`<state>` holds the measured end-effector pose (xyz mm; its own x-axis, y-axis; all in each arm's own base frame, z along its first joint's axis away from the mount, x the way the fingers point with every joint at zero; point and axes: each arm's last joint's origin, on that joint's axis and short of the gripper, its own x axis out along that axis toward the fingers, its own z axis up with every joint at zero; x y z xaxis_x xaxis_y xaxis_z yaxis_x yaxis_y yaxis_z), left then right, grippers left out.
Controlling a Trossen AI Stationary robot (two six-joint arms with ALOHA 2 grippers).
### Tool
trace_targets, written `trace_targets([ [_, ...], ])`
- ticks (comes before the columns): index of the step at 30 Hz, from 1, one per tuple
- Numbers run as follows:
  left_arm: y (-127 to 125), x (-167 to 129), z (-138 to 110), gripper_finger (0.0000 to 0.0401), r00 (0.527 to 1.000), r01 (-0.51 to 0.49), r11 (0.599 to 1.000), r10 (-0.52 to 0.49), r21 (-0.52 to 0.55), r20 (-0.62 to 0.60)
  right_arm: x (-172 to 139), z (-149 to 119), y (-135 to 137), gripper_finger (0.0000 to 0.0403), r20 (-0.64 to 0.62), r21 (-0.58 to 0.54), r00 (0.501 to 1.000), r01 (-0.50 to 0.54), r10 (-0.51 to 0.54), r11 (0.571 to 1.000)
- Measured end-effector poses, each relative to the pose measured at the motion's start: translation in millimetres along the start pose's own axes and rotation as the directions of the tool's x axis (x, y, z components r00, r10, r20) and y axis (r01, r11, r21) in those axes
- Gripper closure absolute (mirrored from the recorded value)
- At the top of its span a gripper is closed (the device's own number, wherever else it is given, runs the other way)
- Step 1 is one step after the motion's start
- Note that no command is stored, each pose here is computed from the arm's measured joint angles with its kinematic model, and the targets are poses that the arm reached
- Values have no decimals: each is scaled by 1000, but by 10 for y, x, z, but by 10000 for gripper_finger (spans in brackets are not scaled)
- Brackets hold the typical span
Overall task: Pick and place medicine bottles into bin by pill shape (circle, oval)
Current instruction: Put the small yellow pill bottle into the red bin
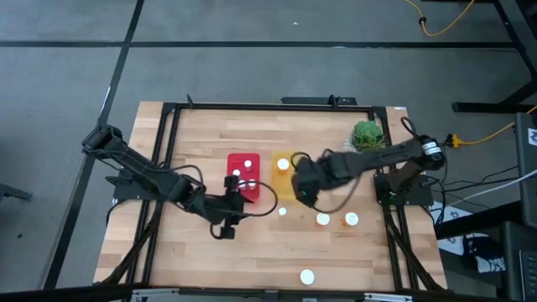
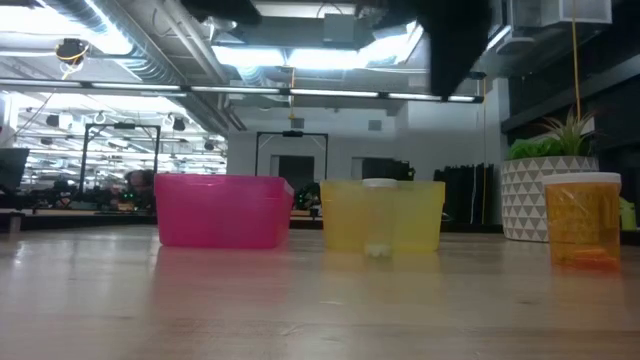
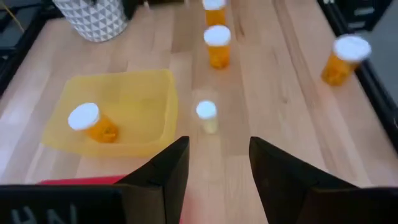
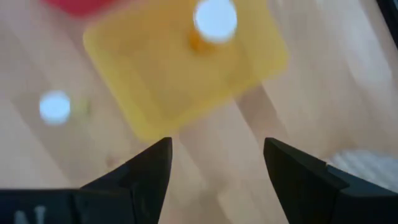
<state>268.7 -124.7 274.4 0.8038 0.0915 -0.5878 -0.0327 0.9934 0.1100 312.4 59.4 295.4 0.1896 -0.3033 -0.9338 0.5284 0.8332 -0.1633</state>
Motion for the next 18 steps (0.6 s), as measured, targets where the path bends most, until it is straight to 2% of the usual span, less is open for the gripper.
trace_targets([
  [5,59,442,-52,246,991,106,993,-109,-51,-74,-269,-389,58,149,-61,6,997,52,-52,999],
  [8,98,722,-81,247,990,125,992,-126,-28,-67,-420,-613,56,149,-90,50,992,95,-90,994],
  [12,172,1008,-128,247,992,112,994,-112,-10,-51,-585,-814,86,149,-49,52,998,31,-29,998],
  [18,282,1264,-242,247,989,108,994,-111,-34,-94,-756,-1054,81,149,-27,40,999,-26,27,999],
])
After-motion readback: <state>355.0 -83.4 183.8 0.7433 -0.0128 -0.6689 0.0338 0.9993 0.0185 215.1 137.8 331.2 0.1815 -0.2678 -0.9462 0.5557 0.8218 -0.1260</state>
